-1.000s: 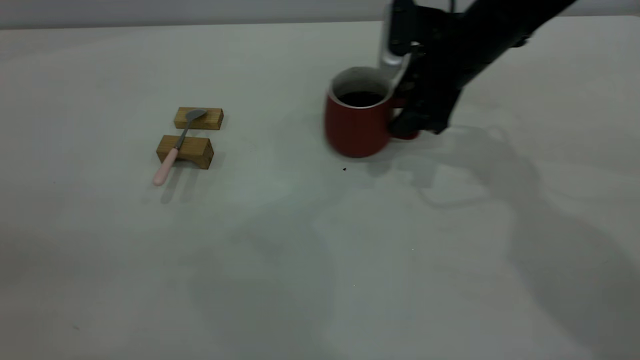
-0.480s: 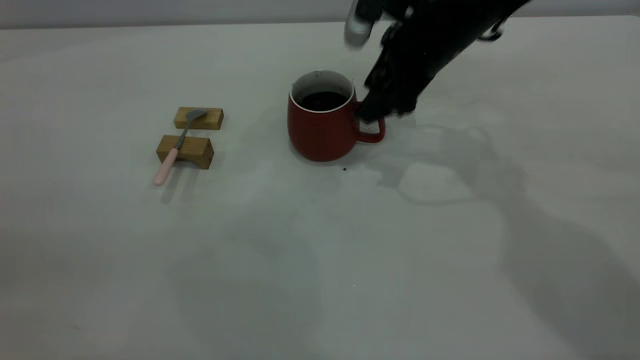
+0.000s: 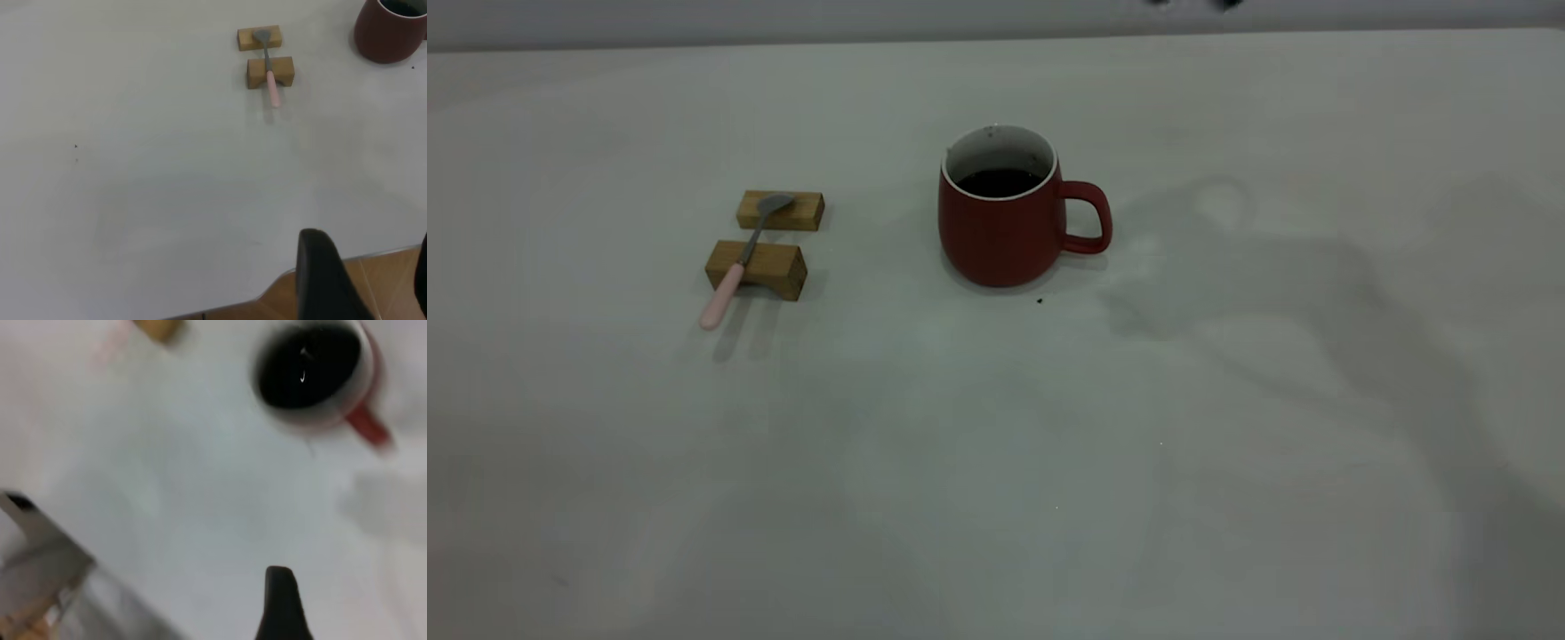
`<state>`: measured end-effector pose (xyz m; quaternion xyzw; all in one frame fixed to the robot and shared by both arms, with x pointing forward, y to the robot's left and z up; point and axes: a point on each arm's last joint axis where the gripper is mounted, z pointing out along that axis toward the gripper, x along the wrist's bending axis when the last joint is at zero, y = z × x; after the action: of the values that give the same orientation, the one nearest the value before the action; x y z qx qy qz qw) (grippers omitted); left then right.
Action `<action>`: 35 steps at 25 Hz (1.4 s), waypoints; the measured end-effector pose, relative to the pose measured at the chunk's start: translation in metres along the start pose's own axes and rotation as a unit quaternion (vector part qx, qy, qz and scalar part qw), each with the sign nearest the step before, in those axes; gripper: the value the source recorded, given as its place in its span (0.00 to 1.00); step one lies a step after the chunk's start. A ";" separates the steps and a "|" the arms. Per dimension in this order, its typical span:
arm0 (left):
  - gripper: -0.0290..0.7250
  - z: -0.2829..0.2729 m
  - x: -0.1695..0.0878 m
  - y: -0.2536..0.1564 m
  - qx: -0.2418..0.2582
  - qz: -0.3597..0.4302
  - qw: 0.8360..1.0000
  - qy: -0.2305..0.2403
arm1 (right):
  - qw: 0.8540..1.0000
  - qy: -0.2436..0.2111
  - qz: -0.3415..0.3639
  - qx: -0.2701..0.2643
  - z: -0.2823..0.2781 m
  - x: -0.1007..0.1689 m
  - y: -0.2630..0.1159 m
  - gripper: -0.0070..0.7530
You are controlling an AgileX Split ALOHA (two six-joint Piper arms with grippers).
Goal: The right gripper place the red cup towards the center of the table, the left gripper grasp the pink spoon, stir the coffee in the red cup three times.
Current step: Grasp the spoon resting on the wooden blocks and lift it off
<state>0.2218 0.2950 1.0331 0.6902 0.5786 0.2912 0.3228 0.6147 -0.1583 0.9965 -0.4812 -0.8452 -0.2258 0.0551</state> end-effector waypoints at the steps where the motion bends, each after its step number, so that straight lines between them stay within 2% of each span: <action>1: 0.58 0.000 0.000 0.000 0.000 0.000 1.000 0.000 | 0.999 -0.024 0.002 0.023 -0.013 0.006 -0.006 0.78; 4: 0.58 0.000 0.000 0.000 0.000 0.000 1.000 0.000 | 0.993 -0.088 0.039 0.071 -0.046 0.018 -0.030 0.78; 7: 0.58 0.000 0.000 0.000 0.000 0.000 1.000 0.000 | 0.984 -0.140 0.065 0.087 -0.073 0.023 -0.065 0.78; 10: 0.58 0.000 0.000 0.000 0.000 0.000 1.000 0.000 | 0.978 -0.166 0.090 0.087 -0.094 0.026 -0.107 0.78; 17: 0.58 0.000 0.000 0.000 0.000 0.000 1.000 0.000 | 0.969 -0.193 0.142 0.060 -0.121 0.040 -0.213 0.78; 21: 0.58 0.000 0.000 0.000 0.000 0.000 1.000 0.000 | 0.963 -0.227 0.142 0.015 -0.129 0.051 -0.262 0.78; 24: 0.58 0.000 0.000 0.000 0.000 0.000 1.000 0.000 | 0.957 -0.246 0.149 -0.045 -0.130 0.059 -0.287 0.78; 29: 0.58 0.000 0.000 0.000 0.000 0.000 1.000 0.000 | 0.937 -0.259 0.179 -0.149 -0.129 0.070 -0.317 0.78; 35: 0.58 0.000 0.000 0.000 0.000 0.000 1.000 0.000 | 0.909 -0.272 0.155 -0.274 -0.143 0.090 -0.346 0.78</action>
<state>0.2218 0.2950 1.0331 0.6902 0.5786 0.2912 0.3228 0.2593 -0.3002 1.0379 -0.6449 -0.6475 -0.2971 -0.2767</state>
